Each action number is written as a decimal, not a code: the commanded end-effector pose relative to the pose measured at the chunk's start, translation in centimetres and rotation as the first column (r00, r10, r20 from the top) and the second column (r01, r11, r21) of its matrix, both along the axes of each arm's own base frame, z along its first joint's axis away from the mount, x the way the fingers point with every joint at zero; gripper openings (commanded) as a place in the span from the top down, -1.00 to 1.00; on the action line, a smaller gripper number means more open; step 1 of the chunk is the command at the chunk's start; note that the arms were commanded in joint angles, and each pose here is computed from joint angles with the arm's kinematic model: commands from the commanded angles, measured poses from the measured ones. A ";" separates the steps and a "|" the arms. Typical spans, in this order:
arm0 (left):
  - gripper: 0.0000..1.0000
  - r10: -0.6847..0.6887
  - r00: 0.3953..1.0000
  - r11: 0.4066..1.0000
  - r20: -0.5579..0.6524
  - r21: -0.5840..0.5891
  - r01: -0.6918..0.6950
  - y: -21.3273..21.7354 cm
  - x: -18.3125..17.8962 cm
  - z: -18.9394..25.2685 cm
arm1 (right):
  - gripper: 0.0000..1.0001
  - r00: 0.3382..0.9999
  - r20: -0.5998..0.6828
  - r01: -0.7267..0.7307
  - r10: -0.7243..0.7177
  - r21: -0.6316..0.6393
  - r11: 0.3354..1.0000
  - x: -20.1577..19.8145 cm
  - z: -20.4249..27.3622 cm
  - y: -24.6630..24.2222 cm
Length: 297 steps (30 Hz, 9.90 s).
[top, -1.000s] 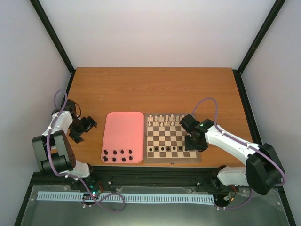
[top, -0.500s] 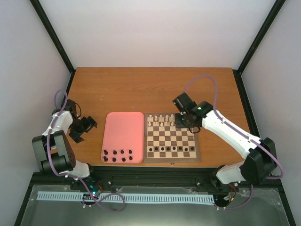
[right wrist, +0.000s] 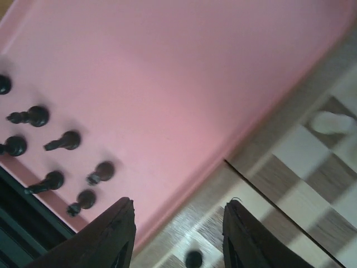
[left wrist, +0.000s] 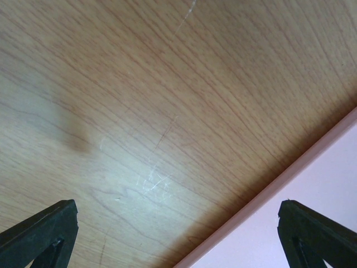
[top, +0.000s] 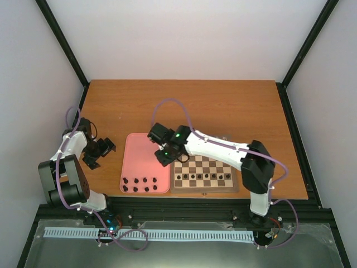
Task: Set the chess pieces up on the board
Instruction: Pick up the chess piece from the storage box, then place the chess piece on the chessboard, then pick up the chess piece from the storage box, then place the chess piece on the chessboard.
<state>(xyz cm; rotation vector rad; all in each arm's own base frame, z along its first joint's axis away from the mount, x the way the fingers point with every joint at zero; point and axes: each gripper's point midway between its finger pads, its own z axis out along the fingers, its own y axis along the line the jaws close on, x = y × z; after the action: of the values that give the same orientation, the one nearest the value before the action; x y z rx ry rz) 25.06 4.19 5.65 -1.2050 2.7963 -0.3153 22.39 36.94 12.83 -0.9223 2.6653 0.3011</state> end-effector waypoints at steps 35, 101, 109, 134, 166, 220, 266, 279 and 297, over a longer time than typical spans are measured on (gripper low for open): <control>-0.99 -0.045 0.998 0.999 0.038 -0.003 0.045 -0.6 1.4 0.7 | 0.15 0.905 -0.259 -0.367 0.337 -0.075 0.927 -6.7 -8.4 6.8; -0.99 -0.044 0.998 0.999 0.042 0.015 0.044 -0.2 1.5 0.8 | 0.87 0.958 -0.160 -0.241 0.237 -0.008 0.970 -9.5 -4.6 -1.8; -0.99 -0.043 0.998 0.999 0.038 0.017 0.042 -0.1 1.6 0.8 | 0.85 0.967 -0.168 -0.200 0.189 -0.050 0.979 -9.0 -5.8 -2.8; -1.00 -0.044 0.999 0.999 0.028 0.025 0.044 0.1 1.7 0.6 | 0.82 0.965 -0.202 -0.182 0.167 -0.058 0.982 -8.4 -7.7 -3.7; -0.99 -0.046 0.999 0.999 0.024 0.023 0.046 0.0 1.6 0.5 | 0.54 0.966 -0.186 -0.194 0.181 -0.055 0.979 -8.5 -6.7 -3.9; -0.99 -0.046 0.998 0.999 0.052 0.000 0.046 -0.6 1.4 1.1 | 0.29 0.852 -0.216 -0.482 0.476 0.030 0.876 -7.3 -8.7 10.9; -0.99 -0.047 0.998 0.999 0.046 0.017 0.047 -0.2 1.6 1.0 | 0.94 0.984 -0.120 -0.132 0.133 0.009 0.991 -8.6 -0.4 -4.7; -0.99 -0.047 0.998 0.999 0.047 0.019 0.046 -0.2 1.6 1.1 | 0.94 0.981 -0.173 -0.088 0.089 0.011 0.996 -9.6 -4.4 -6.7; -0.99 -0.048 0.998 0.999 0.037 0.022 0.047 -0.1 1.6 0.8 | 0.94 0.979 -0.194 -0.063 0.056 -0.030 0.998 -9.2 -6.7 -7.3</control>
<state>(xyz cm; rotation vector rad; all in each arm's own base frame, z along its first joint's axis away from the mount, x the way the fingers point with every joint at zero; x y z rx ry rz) 25.66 3.75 5.69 -1.1676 2.8133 -0.3249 12.92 29.95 6.59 -1.0747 2.8153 0.3756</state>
